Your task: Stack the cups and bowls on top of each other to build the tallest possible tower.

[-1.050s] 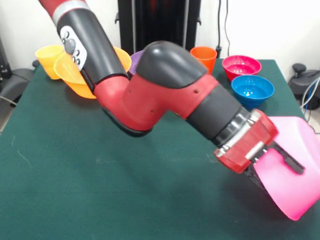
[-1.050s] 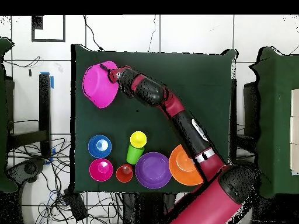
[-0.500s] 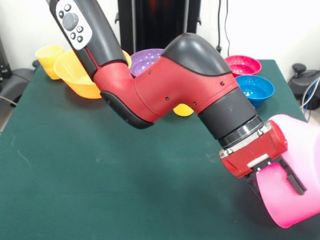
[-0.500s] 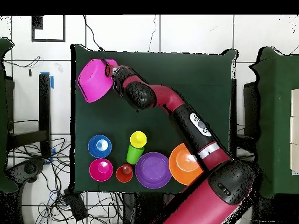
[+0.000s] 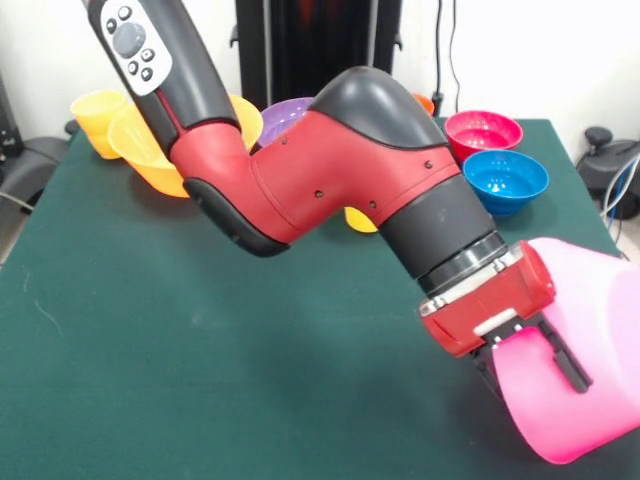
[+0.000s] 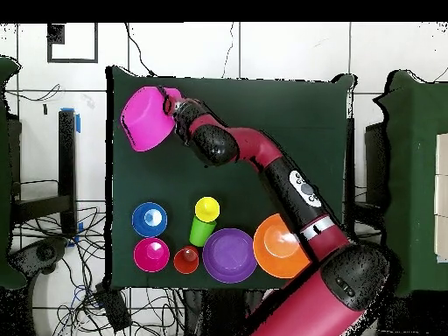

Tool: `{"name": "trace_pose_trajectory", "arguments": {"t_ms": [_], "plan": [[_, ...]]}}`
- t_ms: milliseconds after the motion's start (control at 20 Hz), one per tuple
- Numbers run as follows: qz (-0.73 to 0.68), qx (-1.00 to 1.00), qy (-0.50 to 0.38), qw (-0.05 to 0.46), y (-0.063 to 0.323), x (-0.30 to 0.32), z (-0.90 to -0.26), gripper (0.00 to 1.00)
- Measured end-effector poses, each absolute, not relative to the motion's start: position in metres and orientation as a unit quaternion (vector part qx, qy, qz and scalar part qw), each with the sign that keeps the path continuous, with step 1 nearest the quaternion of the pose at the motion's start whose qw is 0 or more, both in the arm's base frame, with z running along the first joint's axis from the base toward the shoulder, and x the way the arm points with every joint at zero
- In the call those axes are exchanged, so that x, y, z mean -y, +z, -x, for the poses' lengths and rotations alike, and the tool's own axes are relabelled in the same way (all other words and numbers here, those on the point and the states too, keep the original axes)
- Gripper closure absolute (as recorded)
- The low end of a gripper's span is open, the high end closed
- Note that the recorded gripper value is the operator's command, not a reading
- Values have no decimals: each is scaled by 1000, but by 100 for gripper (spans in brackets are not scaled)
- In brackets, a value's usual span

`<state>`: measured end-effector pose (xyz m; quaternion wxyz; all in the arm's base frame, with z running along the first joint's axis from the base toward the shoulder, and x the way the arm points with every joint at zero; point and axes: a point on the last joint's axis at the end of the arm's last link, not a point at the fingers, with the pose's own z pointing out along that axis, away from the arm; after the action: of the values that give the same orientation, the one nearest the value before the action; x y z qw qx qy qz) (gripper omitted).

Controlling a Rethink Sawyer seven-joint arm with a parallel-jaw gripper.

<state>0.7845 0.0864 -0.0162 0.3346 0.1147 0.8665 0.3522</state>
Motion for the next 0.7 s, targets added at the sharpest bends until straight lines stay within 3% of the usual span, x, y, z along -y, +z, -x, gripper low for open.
{"name": "trace_pose_trajectory", "arguments": {"t_ms": [700], "plan": [[-142, -851, 394, 316, -45, -22, -768, 0]]}}
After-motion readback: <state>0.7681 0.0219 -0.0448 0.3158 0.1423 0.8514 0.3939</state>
